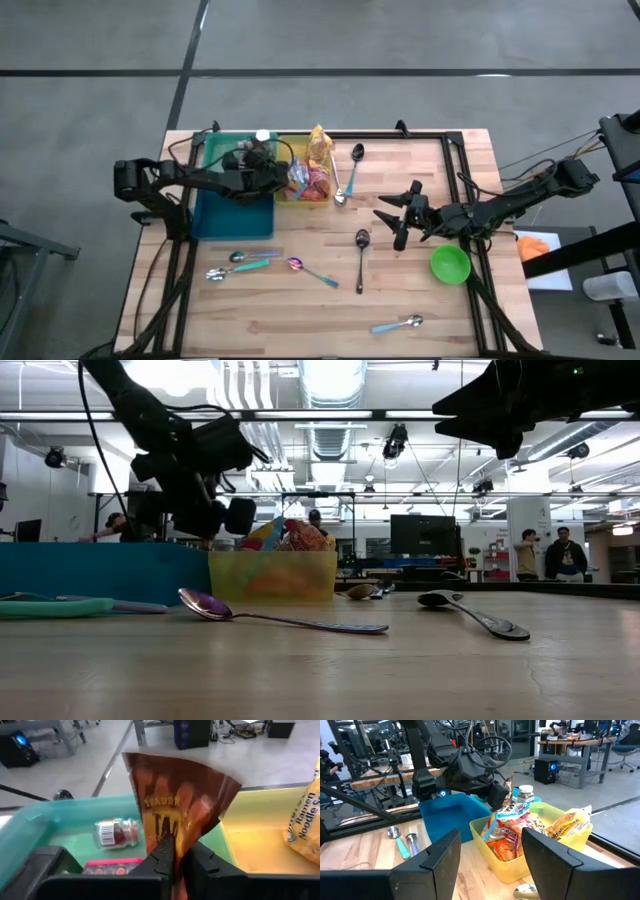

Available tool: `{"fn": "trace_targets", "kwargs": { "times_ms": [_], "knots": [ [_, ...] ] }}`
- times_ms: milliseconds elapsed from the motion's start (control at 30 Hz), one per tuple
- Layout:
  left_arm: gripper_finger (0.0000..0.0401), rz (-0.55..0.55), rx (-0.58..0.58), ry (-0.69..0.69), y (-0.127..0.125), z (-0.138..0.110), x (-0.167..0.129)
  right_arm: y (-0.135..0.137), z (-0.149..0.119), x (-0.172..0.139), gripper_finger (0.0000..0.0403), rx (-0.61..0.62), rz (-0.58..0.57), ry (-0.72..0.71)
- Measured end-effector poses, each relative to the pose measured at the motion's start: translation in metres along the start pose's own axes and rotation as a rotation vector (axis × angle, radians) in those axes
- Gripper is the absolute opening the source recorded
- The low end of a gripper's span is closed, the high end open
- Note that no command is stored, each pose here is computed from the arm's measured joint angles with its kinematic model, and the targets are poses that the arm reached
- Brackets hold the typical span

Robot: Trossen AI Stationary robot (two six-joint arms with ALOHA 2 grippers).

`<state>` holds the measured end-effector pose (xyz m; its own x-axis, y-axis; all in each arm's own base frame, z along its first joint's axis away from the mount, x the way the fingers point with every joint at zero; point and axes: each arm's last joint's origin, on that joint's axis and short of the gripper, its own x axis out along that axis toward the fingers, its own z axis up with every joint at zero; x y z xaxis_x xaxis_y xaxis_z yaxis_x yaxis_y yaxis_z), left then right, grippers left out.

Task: Pick & Place Food Item
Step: Put the orange spice pack into the green bin, then put the purple spoon into the blue bin

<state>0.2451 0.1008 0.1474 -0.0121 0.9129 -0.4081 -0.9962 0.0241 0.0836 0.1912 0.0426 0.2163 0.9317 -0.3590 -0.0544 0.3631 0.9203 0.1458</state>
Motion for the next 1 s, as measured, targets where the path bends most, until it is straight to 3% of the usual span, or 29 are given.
{"fn": "trace_targets", "kwargs": {
  "times_ms": [333, 500, 667, 1000],
  "knots": [
    [0.0157, -0.032, 0.002, 0.039, 0.000, -0.002, 0.000, 0.000, 0.000, 0.000, 0.0206, 0.000, 0.000, 0.000],
    [0.0202, -0.030, 0.006, 0.039, 0.000, -0.003, 0.000, 0.000, 0.000, 0.000, 0.0206, 0.000, 0.000, 0.000],
    [0.0221, -0.033, -0.004, 0.033, 0.001, 0.001, -0.002, 0.000, 0.000, 0.000, 0.0206, 0.000, 0.000, 0.000],
    [0.0223, -0.079, -0.023, 0.011, 0.016, 0.026, -0.020, 0.000, 0.000, 0.000, 0.0206, 0.000, 0.000, 0.000]
  ]
}}
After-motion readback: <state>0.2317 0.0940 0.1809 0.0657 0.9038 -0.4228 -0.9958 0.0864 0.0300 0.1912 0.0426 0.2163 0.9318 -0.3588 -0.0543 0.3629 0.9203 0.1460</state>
